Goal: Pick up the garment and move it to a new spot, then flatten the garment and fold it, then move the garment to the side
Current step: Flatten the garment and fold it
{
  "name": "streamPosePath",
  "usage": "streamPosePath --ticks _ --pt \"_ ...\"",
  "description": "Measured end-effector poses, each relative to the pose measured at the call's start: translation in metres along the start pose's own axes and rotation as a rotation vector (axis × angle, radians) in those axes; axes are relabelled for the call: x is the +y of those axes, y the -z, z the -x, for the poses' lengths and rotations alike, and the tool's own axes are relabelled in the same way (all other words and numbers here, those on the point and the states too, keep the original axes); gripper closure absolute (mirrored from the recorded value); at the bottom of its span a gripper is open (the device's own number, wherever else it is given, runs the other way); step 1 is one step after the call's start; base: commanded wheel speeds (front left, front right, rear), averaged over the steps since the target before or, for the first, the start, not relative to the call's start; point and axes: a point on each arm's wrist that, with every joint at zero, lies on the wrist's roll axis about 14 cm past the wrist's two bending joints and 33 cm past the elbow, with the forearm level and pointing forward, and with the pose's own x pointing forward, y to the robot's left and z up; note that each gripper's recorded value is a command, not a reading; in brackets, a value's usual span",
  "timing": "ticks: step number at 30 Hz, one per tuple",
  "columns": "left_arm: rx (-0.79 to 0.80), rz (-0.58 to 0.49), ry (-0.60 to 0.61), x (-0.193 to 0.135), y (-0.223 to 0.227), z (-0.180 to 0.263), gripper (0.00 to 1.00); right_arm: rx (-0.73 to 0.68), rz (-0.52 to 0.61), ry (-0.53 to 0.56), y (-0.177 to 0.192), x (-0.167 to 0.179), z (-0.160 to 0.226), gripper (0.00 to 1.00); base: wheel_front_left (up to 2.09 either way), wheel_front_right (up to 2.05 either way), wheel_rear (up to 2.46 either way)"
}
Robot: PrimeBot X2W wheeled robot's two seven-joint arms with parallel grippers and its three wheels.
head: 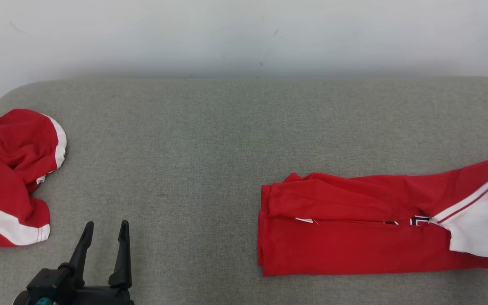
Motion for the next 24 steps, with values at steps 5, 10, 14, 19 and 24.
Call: streamPosePath --ticks 5,10,14,19,24 --pt "-0.009 0.004 0.011 -0.004 -0.003 0.001 0.00 -0.022 0.050 -0.132 -0.003 0.052 0.013 1.00 0.00 0.00 0.00" --pt "-0.013 0.007 0.014 -0.006 -0.004 0.003 0.00 -0.028 0.132 -0.340 0.003 0.130 0.038 1.00 0.00 0.00 0.00" --pt "-0.015 0.008 0.013 -0.006 -0.005 0.005 0.00 -0.030 0.214 -0.484 0.008 0.182 0.058 1.00 0.00 0.00 0.00" --pt "-0.015 0.008 0.008 -0.004 -0.006 0.007 0.00 -0.003 0.286 -0.630 0.021 0.234 0.077 1.00 0.00 0.00 0.00" --pt "-0.016 0.010 -0.002 -0.001 -0.006 0.009 0.00 0.023 0.313 -0.713 0.030 0.267 0.086 1.00 0.00 0.00 0.00"
